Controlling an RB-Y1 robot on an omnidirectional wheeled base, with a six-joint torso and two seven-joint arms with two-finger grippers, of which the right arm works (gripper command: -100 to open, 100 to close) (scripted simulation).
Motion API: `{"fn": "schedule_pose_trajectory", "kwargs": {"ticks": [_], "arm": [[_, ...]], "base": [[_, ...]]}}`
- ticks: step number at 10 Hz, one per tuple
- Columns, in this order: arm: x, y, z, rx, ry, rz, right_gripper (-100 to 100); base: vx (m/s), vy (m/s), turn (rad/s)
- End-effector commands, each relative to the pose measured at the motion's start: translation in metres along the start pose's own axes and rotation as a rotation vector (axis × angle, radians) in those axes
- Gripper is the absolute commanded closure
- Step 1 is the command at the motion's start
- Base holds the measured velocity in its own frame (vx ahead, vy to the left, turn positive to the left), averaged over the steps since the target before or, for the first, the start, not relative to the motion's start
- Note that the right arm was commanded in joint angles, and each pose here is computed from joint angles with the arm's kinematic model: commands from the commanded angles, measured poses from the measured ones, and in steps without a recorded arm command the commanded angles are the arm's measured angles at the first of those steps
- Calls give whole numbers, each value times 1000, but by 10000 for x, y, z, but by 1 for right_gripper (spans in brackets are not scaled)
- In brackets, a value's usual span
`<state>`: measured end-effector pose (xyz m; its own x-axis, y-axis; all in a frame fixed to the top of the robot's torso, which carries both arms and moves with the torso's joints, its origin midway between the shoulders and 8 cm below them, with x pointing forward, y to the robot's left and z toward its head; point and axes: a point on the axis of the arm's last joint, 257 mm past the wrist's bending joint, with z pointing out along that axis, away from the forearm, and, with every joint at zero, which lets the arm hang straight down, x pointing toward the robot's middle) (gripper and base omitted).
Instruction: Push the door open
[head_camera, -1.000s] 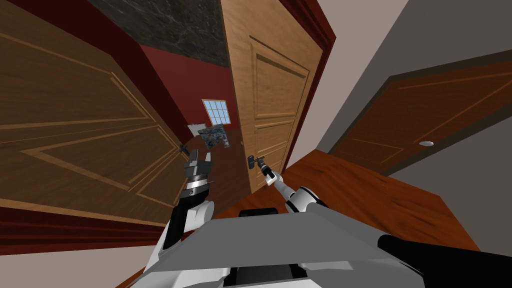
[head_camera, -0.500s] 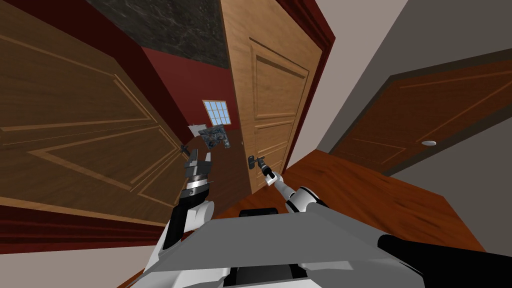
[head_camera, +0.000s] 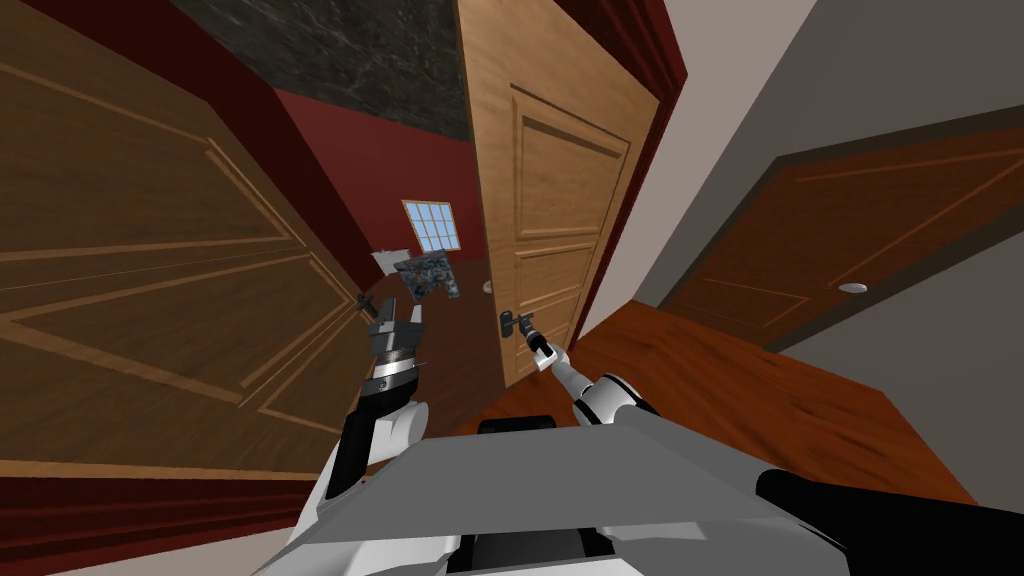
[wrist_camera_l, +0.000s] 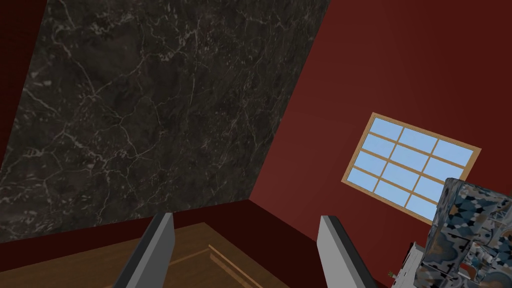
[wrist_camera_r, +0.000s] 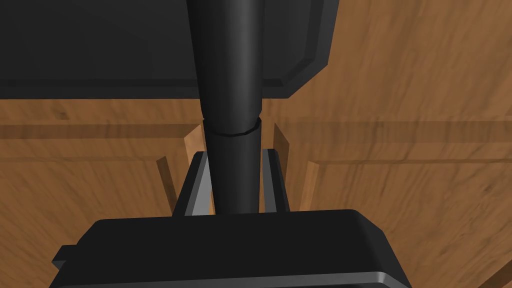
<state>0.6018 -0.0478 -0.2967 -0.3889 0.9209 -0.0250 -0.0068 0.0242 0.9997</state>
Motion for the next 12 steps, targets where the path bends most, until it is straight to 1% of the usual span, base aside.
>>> {"fn": "schedule_pose_trajectory", "kwargs": {"ticks": [1,2,3,4,5,6,7,9,10,11,12], "arm": [[-155,69,14,-11,-22,-8,100],[-254,64,0,-9,-39,-9,100],[-303,62,-7,-9,-48,-10,100],[-405,59,-23,-8,-66,-11,100],[-412,15,-38,2,-68,-10,100],[-506,55,-40,-7,-85,-11,100],[-606,52,-59,-6,-105,-10,100],[-703,49,-78,-5,-124,-9,100],[-797,46,-99,-4,-143,-8,100],[-842,45,-109,-4,-153,-7,100],[-930,42,-130,-3,-171,-5,100]], "base": [[135,105,-13],[159,190,-62],[151,169,-61],[132,149,-53],[109,117,-33],[114,138,-58],[106,152,-75],[118,134,-68],[191,134,-78],[158,156,-76],[139,185,-98]]}}
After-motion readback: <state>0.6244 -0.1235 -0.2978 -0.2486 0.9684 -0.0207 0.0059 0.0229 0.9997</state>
